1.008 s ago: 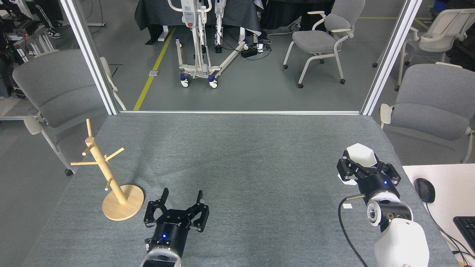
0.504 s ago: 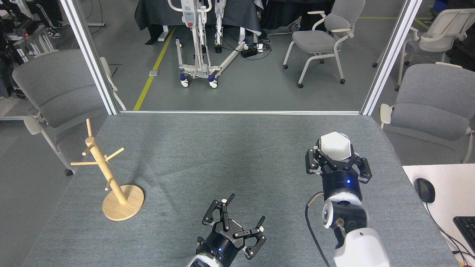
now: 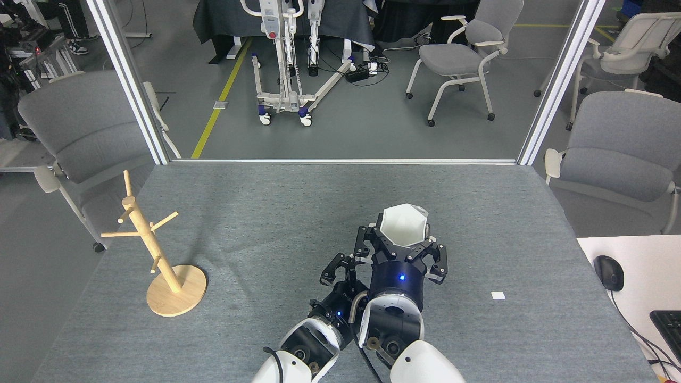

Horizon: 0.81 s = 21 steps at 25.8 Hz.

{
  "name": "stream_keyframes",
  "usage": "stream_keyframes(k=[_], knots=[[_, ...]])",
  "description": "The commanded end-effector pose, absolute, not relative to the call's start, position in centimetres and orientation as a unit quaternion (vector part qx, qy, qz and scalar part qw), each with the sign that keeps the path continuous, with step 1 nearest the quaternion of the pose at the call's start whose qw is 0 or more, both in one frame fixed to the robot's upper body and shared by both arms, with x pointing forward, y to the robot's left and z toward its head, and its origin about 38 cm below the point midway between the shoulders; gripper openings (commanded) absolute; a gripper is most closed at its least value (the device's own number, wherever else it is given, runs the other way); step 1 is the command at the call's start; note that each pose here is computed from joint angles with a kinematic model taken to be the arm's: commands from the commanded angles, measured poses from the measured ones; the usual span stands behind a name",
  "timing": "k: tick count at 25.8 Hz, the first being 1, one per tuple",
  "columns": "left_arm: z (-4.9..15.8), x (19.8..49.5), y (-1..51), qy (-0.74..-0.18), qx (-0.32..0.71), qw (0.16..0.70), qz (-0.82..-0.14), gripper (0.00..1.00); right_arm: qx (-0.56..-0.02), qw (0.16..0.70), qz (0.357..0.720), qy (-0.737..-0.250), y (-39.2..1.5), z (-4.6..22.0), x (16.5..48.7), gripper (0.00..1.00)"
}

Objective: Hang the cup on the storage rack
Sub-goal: 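Grasp the cup with the left gripper and release the right gripper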

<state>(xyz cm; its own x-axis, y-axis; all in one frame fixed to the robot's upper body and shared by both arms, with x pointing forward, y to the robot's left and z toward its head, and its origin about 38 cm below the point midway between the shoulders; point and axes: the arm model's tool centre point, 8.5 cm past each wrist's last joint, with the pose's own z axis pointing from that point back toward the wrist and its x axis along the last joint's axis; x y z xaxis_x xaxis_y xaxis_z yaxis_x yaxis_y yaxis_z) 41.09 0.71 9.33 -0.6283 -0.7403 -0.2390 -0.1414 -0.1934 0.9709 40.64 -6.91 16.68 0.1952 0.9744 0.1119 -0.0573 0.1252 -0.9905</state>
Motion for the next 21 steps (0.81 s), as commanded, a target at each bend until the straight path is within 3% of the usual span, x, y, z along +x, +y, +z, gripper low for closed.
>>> stream_keyframes(k=[1, 14, 16, 17, 18, 19, 21], knots=[[9.8, 42.4, 1.1, -0.61, 0.346, 0.25, -0.667, 0.99, -0.489, 0.595, 0.439, -0.463, -5.8, 16.7, 40.4, 0.38], [10.4, 43.8, 1.1, -0.608, 0.35, 0.257, -0.664, 0.97, -0.47, 0.603, 0.461, -0.449, -3.1, 14.9, 39.8, 0.38], [10.6, 44.1, 1.1, -0.606, 0.355, 0.255, -0.664, 0.8, -0.468, 0.601, 0.467, -0.448, -2.6, 14.5, 39.5, 0.38], [10.4, 44.1, 1.3, -0.602, 0.356, 0.255, -0.668, 0.66, -0.466, 0.597, 0.473, -0.45, -2.2, 14.4, 39.3, 0.38], [10.3, 44.1, 1.5, -0.6, 0.354, 0.251, -0.672, 0.4, -0.466, 0.594, 0.477, -0.45, -1.8, 14.2, 39.1, 0.38], [10.0, 43.9, 1.6, -0.598, 0.35, 0.25, -0.676, 0.0, -0.465, 0.592, 0.48, -0.45, -1.6, 14.1, 38.9, 0.38], [9.6, 43.8, 1.6, -0.592, 0.339, 0.249, -0.688, 0.0, -0.459, 0.594, 0.48, -0.453, -1.0, 14.2, 38.7, 0.38]])
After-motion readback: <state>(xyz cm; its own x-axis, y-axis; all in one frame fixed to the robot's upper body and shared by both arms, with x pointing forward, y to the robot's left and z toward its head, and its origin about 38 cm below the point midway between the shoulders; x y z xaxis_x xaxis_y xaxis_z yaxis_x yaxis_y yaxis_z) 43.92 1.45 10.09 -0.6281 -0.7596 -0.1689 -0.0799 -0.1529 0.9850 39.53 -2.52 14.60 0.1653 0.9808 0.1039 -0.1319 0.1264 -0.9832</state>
